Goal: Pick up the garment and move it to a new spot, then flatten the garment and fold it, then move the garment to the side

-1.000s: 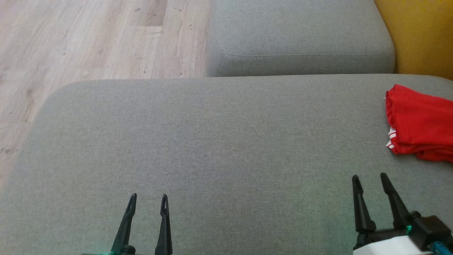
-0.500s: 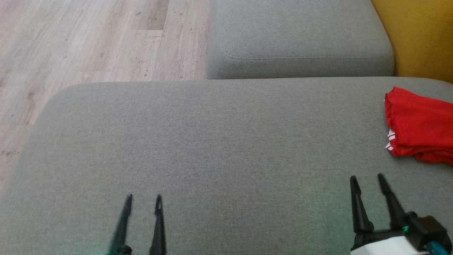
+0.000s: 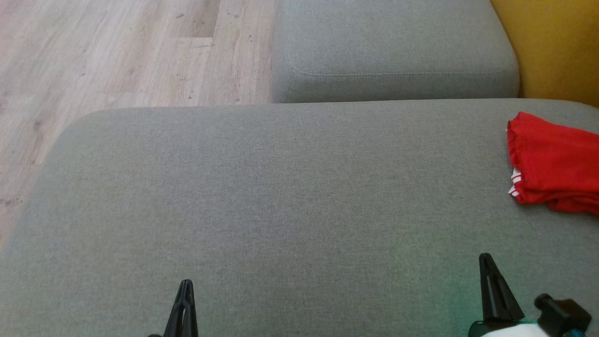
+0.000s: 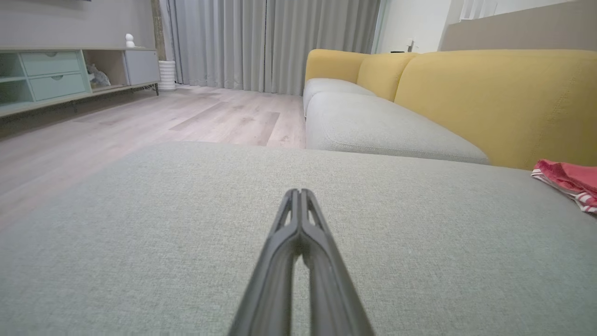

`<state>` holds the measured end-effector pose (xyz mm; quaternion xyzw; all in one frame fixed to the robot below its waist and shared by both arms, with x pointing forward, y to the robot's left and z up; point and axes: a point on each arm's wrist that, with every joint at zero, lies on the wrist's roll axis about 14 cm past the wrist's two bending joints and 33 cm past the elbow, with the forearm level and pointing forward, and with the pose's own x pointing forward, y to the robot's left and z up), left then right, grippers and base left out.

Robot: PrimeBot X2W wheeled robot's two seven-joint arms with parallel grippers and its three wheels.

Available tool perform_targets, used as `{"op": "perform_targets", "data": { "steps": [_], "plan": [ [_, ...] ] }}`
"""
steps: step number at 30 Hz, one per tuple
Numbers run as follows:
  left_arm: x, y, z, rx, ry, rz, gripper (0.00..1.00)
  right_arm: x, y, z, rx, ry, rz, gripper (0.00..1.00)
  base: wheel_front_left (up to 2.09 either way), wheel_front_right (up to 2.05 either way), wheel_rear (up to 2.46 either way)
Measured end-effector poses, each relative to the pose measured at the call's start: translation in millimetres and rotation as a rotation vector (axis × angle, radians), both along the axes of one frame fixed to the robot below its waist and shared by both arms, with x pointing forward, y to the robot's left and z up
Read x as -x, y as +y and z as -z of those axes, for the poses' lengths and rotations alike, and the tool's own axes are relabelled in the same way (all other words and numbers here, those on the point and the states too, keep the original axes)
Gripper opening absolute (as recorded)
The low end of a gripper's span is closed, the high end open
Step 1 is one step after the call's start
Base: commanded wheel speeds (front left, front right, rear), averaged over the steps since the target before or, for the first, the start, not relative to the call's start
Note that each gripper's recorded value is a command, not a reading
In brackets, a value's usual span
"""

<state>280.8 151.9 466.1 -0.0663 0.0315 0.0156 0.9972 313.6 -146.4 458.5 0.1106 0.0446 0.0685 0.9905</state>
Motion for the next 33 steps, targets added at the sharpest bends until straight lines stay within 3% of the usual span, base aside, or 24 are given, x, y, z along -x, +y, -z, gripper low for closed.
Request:
{"op": "perform_targets", "data": {
  "steps": [33],
  "plan": [
    [-24, 14, 13, 0.403, 0.088, -0.056, 0.00, -18, -19, -1, -0.378, 0.068, 0.127, 0.00, 0.00, 0.00, 0.00]
  ]
}}
